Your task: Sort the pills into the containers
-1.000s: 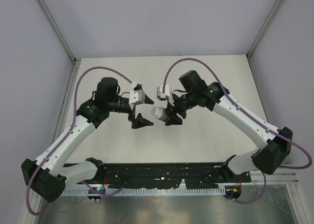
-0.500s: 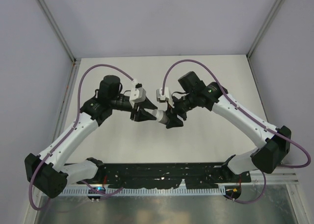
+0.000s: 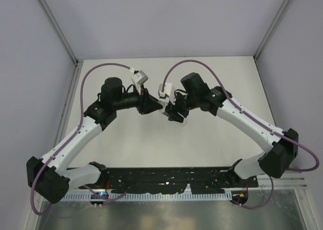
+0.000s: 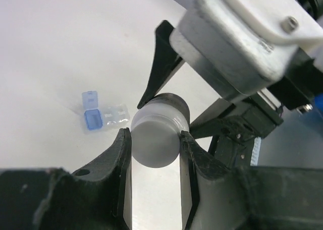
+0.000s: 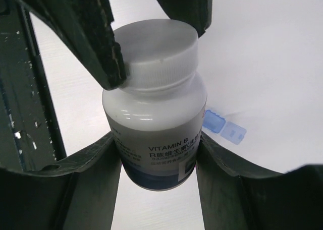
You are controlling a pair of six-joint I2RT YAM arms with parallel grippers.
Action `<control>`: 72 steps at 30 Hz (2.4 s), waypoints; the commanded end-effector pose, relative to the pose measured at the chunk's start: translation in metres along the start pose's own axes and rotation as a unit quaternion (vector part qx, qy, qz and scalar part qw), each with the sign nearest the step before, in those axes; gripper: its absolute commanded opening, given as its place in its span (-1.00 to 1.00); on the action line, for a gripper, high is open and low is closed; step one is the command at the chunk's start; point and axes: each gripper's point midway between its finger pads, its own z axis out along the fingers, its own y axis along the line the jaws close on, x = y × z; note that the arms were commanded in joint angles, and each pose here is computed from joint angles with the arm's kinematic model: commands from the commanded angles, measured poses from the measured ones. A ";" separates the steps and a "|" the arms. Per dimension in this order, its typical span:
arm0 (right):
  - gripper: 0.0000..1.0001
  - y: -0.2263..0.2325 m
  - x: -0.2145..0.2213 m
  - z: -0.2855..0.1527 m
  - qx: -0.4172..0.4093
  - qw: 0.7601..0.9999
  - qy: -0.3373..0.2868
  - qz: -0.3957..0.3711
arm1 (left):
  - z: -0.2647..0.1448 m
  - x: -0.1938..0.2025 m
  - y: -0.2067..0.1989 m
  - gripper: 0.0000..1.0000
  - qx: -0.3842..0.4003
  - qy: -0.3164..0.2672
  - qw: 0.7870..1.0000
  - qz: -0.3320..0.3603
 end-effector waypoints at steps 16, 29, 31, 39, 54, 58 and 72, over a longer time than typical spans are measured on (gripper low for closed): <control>-0.88 -0.008 -0.023 -0.016 0.049 0.998 -0.050 -0.011 | -0.024 -0.025 -0.024 0.99 0.064 -0.024 0.988 0.140; -0.88 0.046 -0.022 -0.019 -0.107 0.992 -0.057 -0.044 | -0.022 0.004 -0.048 0.76 0.180 -0.009 0.950 0.256; -0.88 0.046 -0.024 -0.019 -0.110 0.991 -0.058 -0.045 | -0.021 0.005 -0.050 0.62 0.182 -0.008 0.950 0.253; -0.88 0.046 -0.026 -0.018 -0.115 0.991 -0.058 -0.043 | -0.013 0.012 -0.048 0.26 0.186 0.003 0.954 0.237; -0.88 -0.015 -0.025 -0.011 0.064 0.997 -0.045 0.000 | -0.001 -0.022 0.010 -1.00 -0.047 -0.051 0.997 -0.024; -0.88 -0.028 -0.025 -0.007 0.099 0.994 -0.039 0.010 | 0.001 -0.022 0.016 -0.55 -0.078 -0.051 0.987 -0.134; -0.88 -0.008 -0.018 -0.008 0.056 0.998 -0.036 -0.011 | -0.018 -0.017 -0.020 0.99 0.043 -0.028 0.996 0.067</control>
